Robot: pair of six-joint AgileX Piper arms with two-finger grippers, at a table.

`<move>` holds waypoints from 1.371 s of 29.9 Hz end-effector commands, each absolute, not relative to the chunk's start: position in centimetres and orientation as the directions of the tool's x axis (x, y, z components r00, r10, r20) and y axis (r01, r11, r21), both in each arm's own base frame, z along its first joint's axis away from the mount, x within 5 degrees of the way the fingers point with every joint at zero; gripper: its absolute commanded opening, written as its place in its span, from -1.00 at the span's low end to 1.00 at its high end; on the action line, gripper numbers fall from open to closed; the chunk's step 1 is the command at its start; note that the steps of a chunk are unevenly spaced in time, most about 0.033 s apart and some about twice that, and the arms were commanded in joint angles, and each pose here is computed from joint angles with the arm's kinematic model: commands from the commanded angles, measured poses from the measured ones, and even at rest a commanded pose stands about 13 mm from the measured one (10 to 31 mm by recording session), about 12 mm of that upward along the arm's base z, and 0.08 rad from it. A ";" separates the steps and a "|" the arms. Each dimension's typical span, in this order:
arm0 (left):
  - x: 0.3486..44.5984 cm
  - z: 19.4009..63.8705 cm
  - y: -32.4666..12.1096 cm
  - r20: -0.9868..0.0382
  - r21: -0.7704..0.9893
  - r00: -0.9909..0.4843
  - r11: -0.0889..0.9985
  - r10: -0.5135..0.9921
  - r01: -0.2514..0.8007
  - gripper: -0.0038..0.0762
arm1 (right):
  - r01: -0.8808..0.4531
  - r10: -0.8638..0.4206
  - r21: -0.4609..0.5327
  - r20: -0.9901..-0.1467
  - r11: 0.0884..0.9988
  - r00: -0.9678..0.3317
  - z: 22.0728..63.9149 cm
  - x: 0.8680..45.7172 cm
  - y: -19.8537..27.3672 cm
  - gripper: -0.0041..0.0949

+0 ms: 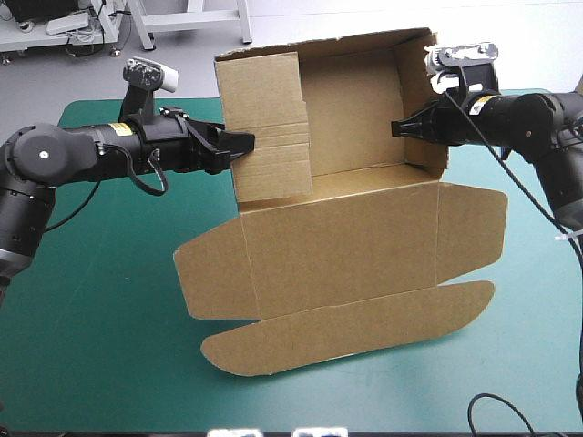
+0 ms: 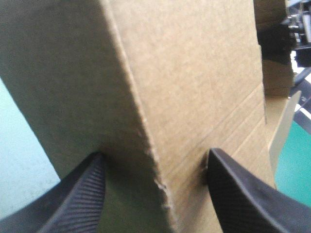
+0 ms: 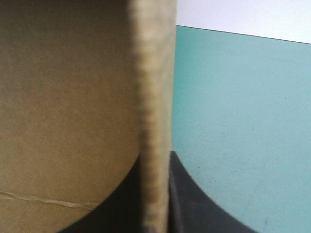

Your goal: Fold the box

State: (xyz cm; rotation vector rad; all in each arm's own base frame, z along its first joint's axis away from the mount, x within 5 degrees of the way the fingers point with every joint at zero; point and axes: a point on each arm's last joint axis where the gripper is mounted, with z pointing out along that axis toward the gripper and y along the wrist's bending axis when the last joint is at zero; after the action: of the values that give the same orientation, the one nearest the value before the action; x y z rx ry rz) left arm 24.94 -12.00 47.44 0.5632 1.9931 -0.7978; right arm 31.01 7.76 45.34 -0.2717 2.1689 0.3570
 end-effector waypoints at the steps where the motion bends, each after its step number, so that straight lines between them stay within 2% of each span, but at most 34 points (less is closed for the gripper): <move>1: 24.2 49.6 -11.9 -0.891 -0.336 -0.451 0.728 -0.041 0.597 0.19 | -0.329 0.020 0.191 -0.888 0.925 -0.460 48.0 30.1 8.1 -0.95; 9: 25.3 49.0 -10.4 -0.852 -0.378 -0.498 0.848 -0.161 0.372 0.19 | -0.331 0.039 0.215 -0.884 0.919 -0.466 47.9 30.3 8.4 -0.95; 14: 25.3 48.8 -11.2 -0.852 -0.370 -0.505 0.844 -0.140 0.389 0.19 | -0.402 0.047 0.265 -0.878 0.876 -0.477 47.8 30.4 9.3 -0.95; 18: 25.6 48.4 -13.0 -0.854 -0.371 -0.506 0.824 -0.121 0.428 0.16 | -0.413 0.025 0.249 -0.878 0.876 -0.478 47.5 30.6 10.1 -0.95; 25: 26.0 46.7 -13.6 -0.835 -0.263 -0.550 0.896 -0.026 0.357 -0.18 | -0.404 -0.006 0.228 -0.865 0.886 -0.501 46.8 30.9 10.8 -0.95; 27: 26.1 46.7 -13.5 -0.839 -0.242 -0.544 0.903 -0.011 0.355 -0.35 | -0.404 -0.005 0.231 -0.864 0.885 -0.503 46.7 30.9 10.8 -0.95; 31: 26.2 46.9 -13.5 -0.850 -0.236 -0.526 0.903 -0.014 0.358 -0.85 | -0.406 -0.017 0.232 -0.852 0.884 -0.523 46.6 30.8 10.8 -0.95; 32: 26.2 46.9 -13.6 -0.852 -0.239 -0.523 0.902 -0.017 0.361 -0.92 | -0.407 -0.024 0.230 -0.847 0.884 -0.531 46.5 30.8 10.8 -0.95; 36: 26.5 46.6 -13.8 -0.846 -0.248 -0.533 0.897 -0.017 0.366 -0.93 | -0.397 -0.085 0.186 -0.814 0.899 -0.575 45.6 30.8 10.6 -0.95; 41: 27.7 44.5 -14.9 -0.781 -0.261 -0.623 0.891 0.030 0.371 -0.93 | -0.350 -0.164 0.119 -0.716 0.929 -0.679 43.3 31.7 10.1 -0.95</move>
State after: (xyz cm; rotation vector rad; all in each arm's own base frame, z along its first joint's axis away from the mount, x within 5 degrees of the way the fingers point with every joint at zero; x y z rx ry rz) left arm 28.12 -13.96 42.48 0.2620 2.3174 -0.3817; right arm 32.07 10.21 42.52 -0.3401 2.3266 0.3532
